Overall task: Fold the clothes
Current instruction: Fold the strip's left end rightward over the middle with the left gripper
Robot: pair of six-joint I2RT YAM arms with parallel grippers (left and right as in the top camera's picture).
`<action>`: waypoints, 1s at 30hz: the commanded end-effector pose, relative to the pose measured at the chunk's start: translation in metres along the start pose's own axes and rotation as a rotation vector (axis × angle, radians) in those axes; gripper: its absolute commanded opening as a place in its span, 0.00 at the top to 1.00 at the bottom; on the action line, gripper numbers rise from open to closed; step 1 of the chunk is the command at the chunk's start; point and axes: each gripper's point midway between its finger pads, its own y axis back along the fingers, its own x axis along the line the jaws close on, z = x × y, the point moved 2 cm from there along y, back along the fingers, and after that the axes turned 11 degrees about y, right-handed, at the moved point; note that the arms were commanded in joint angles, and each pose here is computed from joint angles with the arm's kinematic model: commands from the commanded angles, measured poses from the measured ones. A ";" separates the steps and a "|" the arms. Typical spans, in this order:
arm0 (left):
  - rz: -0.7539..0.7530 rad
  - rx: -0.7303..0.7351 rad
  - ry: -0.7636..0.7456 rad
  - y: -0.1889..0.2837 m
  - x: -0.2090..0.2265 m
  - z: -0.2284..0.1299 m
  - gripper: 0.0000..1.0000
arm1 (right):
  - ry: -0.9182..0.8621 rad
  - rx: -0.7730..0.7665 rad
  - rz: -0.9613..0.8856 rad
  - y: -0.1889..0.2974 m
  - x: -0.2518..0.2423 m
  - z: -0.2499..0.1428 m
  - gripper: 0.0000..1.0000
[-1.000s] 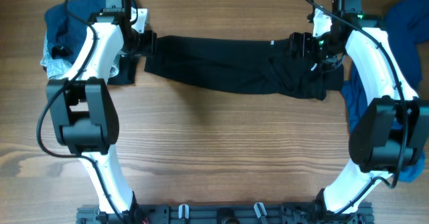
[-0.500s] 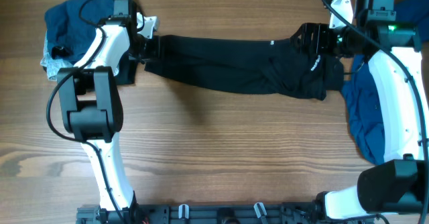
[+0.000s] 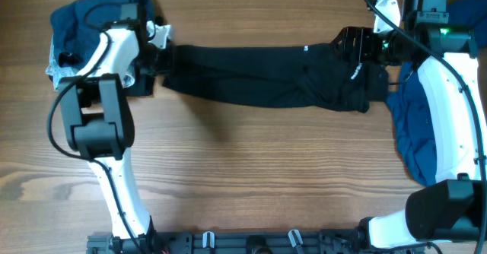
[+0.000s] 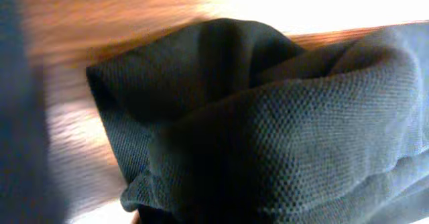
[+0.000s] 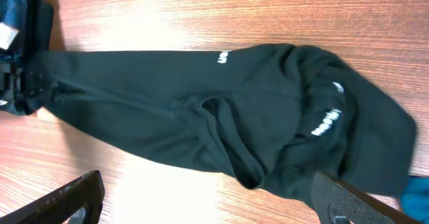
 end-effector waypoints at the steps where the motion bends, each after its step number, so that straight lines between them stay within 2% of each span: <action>1: 0.044 -0.044 0.075 0.034 0.035 0.003 0.96 | 0.015 0.001 -0.002 -0.004 -0.002 0.004 0.01; 6: 0.038 -0.120 0.055 0.074 0.023 0.008 0.96 | 0.010 0.011 0.002 -0.014 -0.005 0.004 0.00; 11: 0.014 -0.155 -0.077 0.086 -0.037 0.002 0.96 | 0.007 0.015 0.005 -0.017 -0.006 0.004 0.01; 15: -0.023 -0.138 -0.244 0.063 -0.107 -0.014 0.96 | 0.007 0.015 0.005 -0.017 -0.006 0.004 0.00; 21: -0.102 -0.189 -0.376 0.041 -0.192 -0.030 0.96 | 0.008 0.017 0.005 -0.017 -0.006 0.003 0.00; 24: -0.123 -0.199 -0.431 0.031 -0.218 -0.040 0.96 | 0.008 0.021 0.006 -0.017 -0.006 0.002 0.00; 30: -0.069 -0.143 -0.453 -0.010 -0.228 -0.058 0.96 | 0.010 0.035 0.005 -0.016 -0.006 -0.001 0.01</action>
